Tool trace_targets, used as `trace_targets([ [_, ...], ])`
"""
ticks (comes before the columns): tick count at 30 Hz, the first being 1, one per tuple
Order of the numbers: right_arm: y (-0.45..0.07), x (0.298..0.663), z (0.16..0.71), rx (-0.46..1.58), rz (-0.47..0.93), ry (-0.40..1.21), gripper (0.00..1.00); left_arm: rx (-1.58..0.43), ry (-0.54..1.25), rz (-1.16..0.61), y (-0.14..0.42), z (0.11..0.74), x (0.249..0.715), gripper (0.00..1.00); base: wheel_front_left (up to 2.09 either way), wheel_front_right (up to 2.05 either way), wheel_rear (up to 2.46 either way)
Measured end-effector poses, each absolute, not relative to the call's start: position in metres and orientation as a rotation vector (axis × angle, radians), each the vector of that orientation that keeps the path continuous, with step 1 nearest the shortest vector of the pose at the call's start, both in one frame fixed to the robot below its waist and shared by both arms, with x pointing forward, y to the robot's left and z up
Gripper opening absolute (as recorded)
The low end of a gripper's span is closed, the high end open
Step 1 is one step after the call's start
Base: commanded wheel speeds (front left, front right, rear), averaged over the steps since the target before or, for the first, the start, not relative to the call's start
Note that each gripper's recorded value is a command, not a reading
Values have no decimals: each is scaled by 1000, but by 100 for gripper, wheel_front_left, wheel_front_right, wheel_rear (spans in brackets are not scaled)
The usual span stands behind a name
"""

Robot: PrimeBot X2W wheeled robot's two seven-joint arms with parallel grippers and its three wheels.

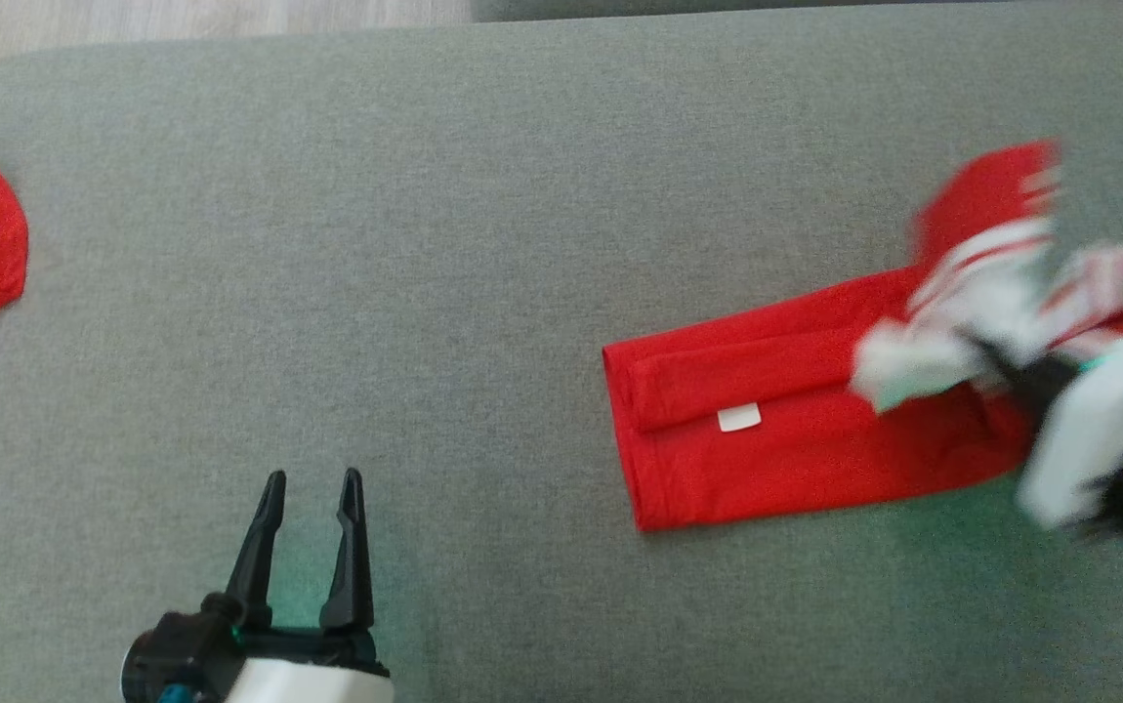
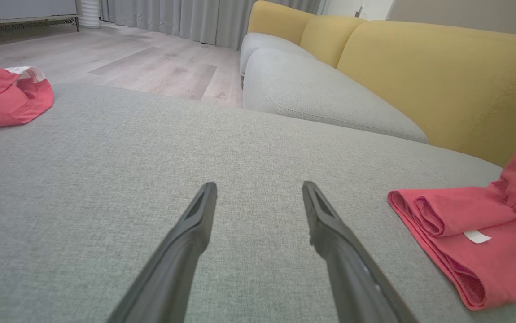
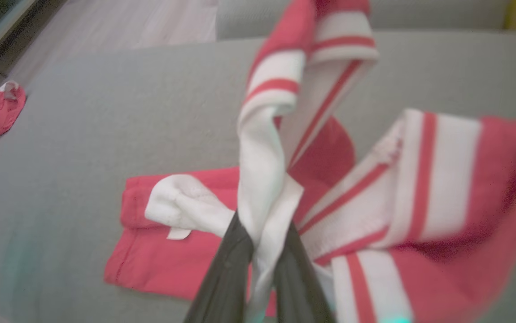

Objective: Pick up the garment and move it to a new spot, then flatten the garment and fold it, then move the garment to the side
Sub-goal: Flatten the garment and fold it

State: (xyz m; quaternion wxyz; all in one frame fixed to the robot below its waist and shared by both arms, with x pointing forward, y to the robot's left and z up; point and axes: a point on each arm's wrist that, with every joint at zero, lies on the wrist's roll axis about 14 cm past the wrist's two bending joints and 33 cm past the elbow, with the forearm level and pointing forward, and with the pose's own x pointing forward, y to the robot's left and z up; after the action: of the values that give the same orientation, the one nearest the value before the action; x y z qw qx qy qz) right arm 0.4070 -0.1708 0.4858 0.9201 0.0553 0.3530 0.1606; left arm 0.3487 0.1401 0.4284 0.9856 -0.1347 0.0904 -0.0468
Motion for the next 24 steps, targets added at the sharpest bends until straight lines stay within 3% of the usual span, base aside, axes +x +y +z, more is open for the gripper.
trace_targets([
  [8,-64,383,444,263,492,773,0,-259,181,-93,143,428,349,100,0,0,0],
  [21,-20,369,412,413,565,768,0,-265,191,-78,144,426,343,100,0,0,0],
  [22,-18,370,414,427,566,756,5,-265,191,-79,144,426,343,100,0,0,0],
  [24,-13,373,420,478,576,726,88,-267,190,-84,142,426,343,100,0,0,0],
])
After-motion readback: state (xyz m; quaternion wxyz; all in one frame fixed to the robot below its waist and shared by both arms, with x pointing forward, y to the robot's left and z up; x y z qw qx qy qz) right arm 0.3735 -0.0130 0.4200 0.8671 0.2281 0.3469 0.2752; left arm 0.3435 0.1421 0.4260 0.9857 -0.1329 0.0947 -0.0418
